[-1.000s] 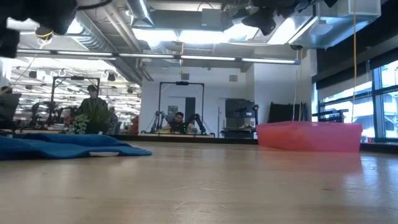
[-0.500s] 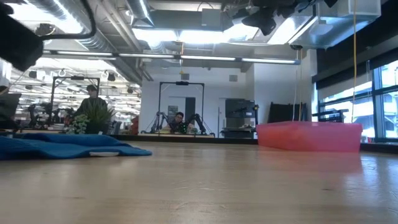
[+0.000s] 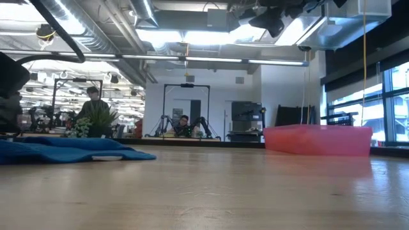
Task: Roll microfiber towels into tight, uniform cylinder then place into a basket
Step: Fold the blue microfiber towel
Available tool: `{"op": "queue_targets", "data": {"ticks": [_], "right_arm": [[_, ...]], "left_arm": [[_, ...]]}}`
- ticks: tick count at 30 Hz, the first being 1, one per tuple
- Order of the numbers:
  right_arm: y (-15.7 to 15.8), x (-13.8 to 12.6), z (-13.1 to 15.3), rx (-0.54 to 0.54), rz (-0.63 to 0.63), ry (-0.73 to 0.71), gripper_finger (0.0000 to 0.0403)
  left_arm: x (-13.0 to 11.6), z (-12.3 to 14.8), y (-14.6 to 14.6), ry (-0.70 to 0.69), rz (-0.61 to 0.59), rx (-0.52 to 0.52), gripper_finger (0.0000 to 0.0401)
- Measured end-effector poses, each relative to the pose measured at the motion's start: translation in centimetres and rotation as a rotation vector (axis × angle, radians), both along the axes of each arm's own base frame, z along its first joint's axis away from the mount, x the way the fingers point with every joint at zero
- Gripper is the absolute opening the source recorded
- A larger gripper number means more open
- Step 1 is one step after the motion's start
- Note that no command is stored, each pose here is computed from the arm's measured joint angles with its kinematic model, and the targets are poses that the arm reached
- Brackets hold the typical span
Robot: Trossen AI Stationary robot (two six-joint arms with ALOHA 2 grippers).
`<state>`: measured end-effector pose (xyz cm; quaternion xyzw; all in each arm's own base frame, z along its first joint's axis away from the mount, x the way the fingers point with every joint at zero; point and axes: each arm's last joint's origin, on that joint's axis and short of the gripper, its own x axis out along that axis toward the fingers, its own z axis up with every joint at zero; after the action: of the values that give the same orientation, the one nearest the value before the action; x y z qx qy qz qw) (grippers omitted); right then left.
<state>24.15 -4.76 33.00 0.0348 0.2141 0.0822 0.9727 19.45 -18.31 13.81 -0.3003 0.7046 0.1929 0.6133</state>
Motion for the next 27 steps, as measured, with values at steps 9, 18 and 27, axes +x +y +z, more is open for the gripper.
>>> {"op": "queue_targets", "data": {"ticks": [9,18,27], "right_arm": [[-0.1,0.0,0.0,0.002,-0.027,0.005,0.0284],[-0.1,0.0,0.0,-0.006,-0.045,0.007,0.0284],[-0.3,0.4,-0.4,-0.021,-0.062,0.024,0.0284]], "left_arm": [[0.1,-1.0,-0.1,0.040,0.002,0.032,0.0081],[0.1,-1.1,-0.2,0.043,0.005,0.027,0.0006],[0.8,1.9,0.4,-0.050,0.013,-0.039,0.0000]]}}
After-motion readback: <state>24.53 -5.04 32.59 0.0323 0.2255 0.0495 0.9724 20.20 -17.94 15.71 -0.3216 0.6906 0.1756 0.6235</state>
